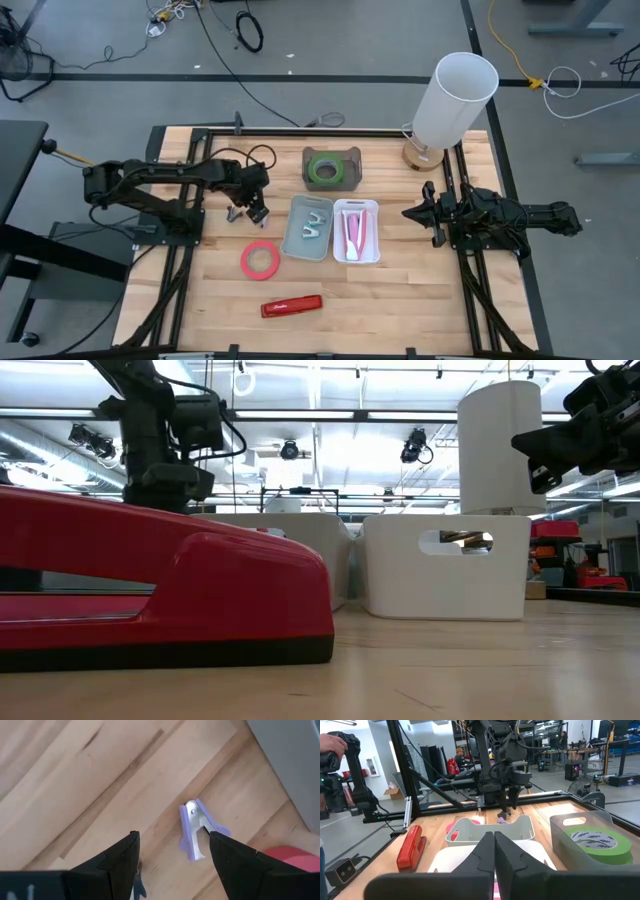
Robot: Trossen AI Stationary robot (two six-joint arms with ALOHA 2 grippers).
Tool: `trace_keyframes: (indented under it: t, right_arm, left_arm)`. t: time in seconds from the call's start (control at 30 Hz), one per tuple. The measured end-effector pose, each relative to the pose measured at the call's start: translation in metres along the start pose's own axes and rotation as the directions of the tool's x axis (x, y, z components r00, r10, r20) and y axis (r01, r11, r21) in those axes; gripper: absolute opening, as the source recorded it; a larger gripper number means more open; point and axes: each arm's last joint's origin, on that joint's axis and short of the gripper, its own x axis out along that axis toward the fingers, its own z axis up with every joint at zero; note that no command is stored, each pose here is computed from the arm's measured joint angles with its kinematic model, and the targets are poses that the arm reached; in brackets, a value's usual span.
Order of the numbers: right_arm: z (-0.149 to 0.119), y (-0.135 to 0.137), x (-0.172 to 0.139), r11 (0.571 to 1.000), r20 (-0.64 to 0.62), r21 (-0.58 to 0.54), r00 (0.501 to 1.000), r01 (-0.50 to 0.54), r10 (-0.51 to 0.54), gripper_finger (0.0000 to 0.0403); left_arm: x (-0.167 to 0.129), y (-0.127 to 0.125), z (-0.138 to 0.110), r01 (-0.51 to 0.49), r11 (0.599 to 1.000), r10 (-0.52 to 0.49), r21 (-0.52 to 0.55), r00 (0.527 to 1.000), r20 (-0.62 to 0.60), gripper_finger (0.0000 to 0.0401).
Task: Pick and place Stapler, Stapler remover, tape
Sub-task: Put the purple staple remover in the gray bin
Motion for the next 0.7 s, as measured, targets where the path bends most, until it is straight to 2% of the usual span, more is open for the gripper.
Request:
trace_keyframes:
  t: [0.7]
  right_arm:
    - [0.000, 0.000, 0.000, 1.000, 0.000, 0.000, 1.000, 0.000, 0.000, 0.0004]
  left_arm:
    - [0.013, -0.002, -0.002, -0.021, 1.000, 0.019, -0.023, 0.996, -0.085, 0.0243]
